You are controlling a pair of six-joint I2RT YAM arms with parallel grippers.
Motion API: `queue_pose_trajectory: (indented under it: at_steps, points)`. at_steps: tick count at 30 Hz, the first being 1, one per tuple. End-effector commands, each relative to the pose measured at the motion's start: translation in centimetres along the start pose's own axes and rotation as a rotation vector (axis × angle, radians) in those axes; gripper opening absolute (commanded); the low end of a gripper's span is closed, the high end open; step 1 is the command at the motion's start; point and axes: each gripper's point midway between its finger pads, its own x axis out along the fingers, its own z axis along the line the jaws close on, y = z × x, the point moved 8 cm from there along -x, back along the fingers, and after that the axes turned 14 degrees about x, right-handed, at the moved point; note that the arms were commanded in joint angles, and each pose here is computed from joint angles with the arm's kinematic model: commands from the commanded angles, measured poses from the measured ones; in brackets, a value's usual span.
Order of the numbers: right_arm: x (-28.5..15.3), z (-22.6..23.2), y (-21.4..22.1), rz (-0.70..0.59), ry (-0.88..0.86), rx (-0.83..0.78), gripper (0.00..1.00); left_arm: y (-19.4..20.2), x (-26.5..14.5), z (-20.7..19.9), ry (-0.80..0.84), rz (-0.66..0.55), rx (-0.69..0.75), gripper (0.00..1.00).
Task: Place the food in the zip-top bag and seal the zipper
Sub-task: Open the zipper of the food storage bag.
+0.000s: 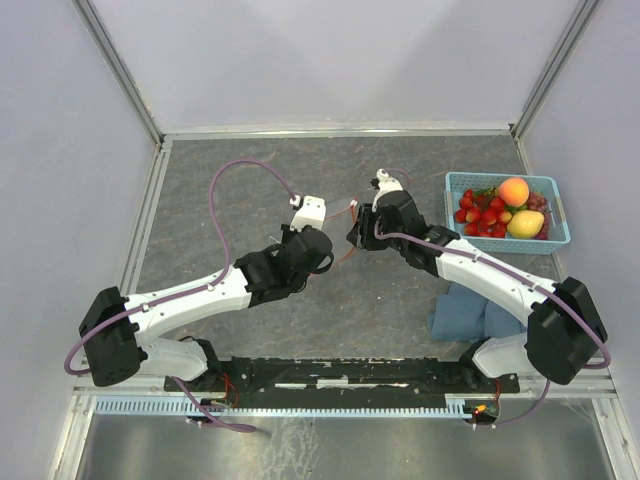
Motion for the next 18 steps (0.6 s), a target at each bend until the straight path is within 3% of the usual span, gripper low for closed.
queue_pose_trajectory:
  at_steps: [1, 14, 18]
  points:
    - [0.0, 2.3, -1.9, -0.061, -0.078, 0.045, 0.43, -2.3, -0.6, 0.0, 0.019, -0.056, -0.110, 0.03]
    - [-0.1, 3.0, -0.6, -0.067, -0.060, 0.163, 0.56, -4.1, 0.0, -1.2, -0.016, -0.044, -0.279, 0.03]
    - [0.0, 3.3, -0.5, -0.093, -0.033, 0.191, 0.53, -4.3, 0.6, -2.1, -0.034, -0.002, -0.306, 0.03]
